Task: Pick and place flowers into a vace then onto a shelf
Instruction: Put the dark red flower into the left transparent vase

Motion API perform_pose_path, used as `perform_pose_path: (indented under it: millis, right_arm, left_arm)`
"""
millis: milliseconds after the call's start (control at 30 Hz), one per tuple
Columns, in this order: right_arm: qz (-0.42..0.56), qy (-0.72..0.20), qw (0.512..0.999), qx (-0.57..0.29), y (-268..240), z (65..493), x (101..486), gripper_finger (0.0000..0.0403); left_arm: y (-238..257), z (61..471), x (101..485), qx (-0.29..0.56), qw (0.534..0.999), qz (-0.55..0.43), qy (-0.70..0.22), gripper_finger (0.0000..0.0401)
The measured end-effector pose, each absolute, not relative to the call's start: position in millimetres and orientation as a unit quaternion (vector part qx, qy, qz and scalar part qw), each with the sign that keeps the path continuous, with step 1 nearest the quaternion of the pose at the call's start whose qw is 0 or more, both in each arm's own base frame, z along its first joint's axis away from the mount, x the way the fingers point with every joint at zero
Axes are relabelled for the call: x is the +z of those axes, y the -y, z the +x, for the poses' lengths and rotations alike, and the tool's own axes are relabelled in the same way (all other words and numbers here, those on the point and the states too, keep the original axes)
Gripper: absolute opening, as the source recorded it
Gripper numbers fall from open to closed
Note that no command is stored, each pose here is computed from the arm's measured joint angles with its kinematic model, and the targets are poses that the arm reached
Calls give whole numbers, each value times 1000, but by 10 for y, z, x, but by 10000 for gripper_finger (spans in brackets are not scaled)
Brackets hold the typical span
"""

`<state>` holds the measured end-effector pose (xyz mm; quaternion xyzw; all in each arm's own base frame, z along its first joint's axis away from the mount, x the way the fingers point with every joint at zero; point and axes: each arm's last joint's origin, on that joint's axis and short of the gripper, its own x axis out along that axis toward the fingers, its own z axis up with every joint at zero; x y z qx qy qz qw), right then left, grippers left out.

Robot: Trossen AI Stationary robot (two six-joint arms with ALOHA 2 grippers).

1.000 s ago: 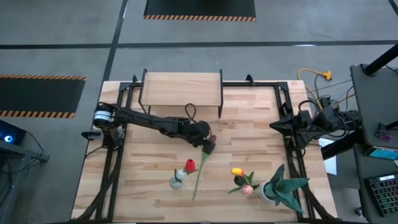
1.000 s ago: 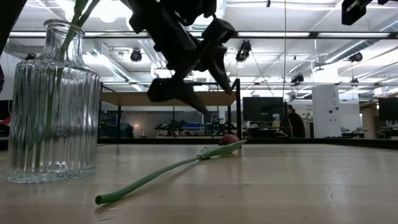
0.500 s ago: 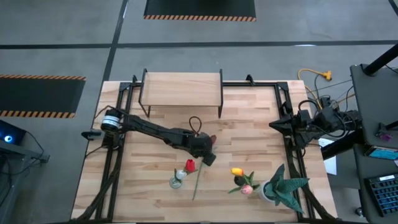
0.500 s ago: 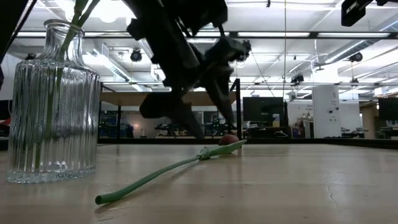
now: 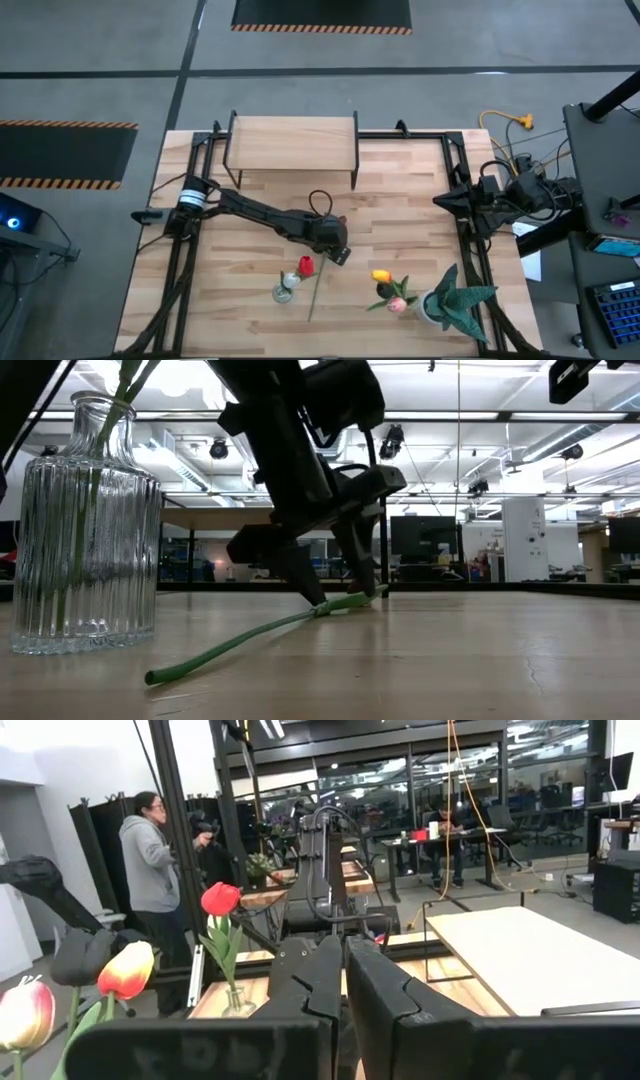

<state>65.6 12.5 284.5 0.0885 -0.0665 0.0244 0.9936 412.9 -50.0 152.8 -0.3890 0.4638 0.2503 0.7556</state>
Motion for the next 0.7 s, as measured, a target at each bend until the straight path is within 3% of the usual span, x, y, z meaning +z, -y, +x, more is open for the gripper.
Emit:
perform_pose_path:
  millis: [200,433,633,700]
  right_arm:
    - [85,66,994,24,-125,656,2844,13]
    - [84,66,994,24,-125,656,2844,13]
    - [83,66,994,24,-125,656,2844,13]
    - [83,65,994,23,-125,656,2842,13]
  left_arm:
    - [490,4109,1489,252,754,-381,-473,212]
    - [482,4094,1471,256,751,-376,-479,122]
    - [467,4082,1476,259,752,-370,-480,20]
    - [453,4080,1496,249,759,-358,-483,9]
